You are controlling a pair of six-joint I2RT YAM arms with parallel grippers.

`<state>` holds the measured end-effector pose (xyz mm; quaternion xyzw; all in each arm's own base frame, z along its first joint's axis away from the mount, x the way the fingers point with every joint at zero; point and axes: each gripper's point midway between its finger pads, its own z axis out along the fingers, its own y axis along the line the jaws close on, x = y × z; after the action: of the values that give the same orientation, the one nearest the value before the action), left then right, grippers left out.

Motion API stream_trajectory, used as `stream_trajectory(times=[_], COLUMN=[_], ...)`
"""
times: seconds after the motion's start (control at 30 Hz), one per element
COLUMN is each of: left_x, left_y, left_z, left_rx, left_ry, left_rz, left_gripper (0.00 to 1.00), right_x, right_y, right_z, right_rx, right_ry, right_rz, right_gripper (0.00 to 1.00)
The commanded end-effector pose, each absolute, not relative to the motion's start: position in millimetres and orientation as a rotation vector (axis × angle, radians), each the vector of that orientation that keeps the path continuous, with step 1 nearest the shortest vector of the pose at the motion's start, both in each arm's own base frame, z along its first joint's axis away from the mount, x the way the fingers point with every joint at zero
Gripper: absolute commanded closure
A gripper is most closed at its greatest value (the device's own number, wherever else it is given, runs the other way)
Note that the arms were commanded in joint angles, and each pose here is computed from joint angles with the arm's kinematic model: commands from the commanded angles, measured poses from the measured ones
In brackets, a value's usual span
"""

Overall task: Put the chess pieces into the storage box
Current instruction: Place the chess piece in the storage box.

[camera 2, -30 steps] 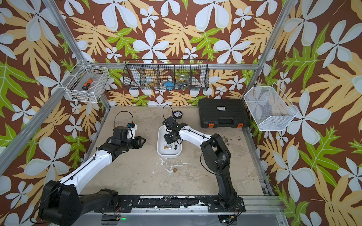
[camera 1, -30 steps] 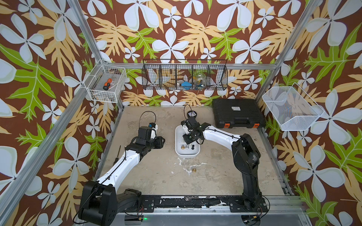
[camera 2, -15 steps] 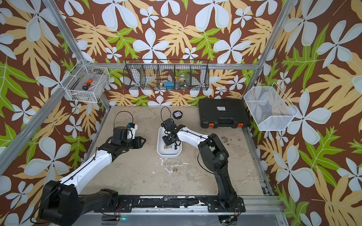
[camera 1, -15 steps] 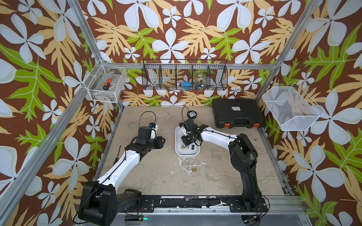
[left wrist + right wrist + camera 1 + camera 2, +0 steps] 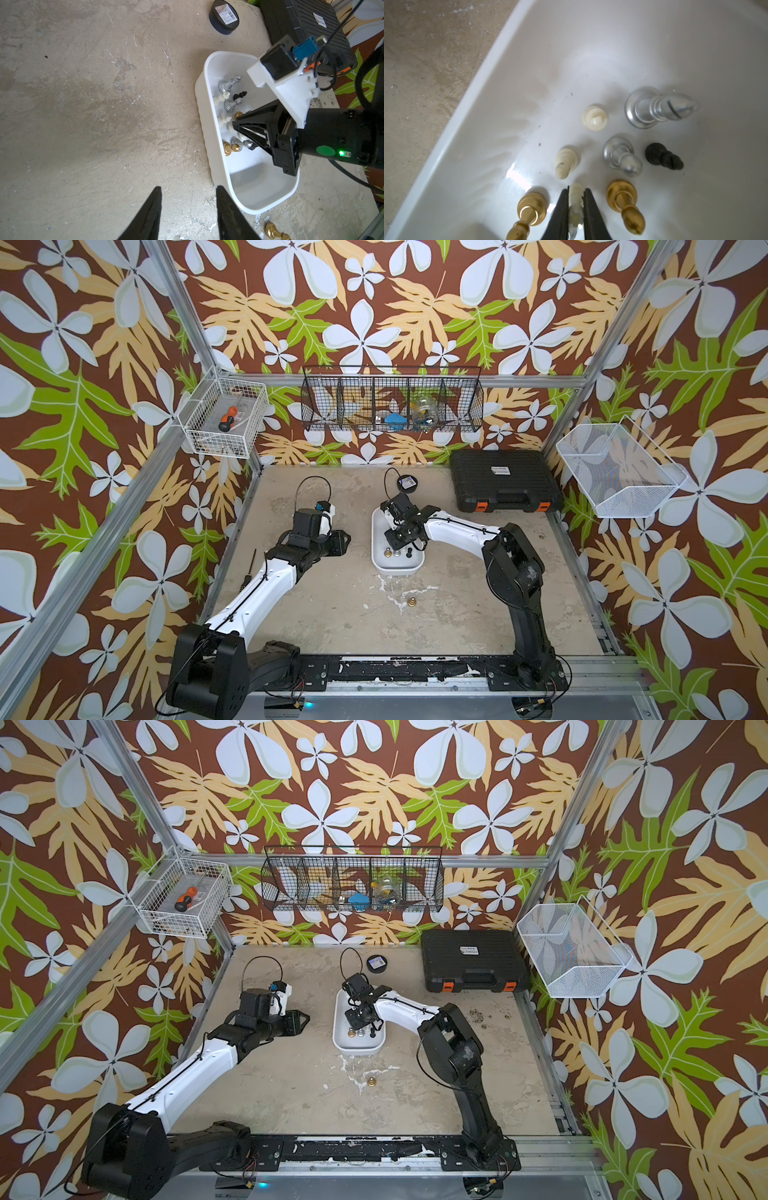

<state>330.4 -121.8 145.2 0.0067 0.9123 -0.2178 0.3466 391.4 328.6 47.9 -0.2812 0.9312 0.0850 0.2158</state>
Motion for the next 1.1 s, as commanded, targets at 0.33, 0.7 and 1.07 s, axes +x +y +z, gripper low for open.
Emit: stream_trajectory(times=[0.33, 0.7, 1.07], left_x=[332, 332, 332], left_y=[-124, -125, -125], left_z=[149, 147, 145], left_rx=[0.041, 0.040, 0.040], left_ry=[2.348, 2.354, 2.361], left_rz=[-0.578, -0.586, -0.588], left_gripper=[0.54, 0.54, 0.54], right_x=[393, 394, 394], right_y=[332, 331, 327], right_z=[47, 56, 73], right_rx=[-0.782, -0.777, -0.764], right_ry=[2.580, 2.567, 2.540], right_rz=[0.218, 0.207, 0.199], right_gripper=[0.82, 0.78, 0.70])
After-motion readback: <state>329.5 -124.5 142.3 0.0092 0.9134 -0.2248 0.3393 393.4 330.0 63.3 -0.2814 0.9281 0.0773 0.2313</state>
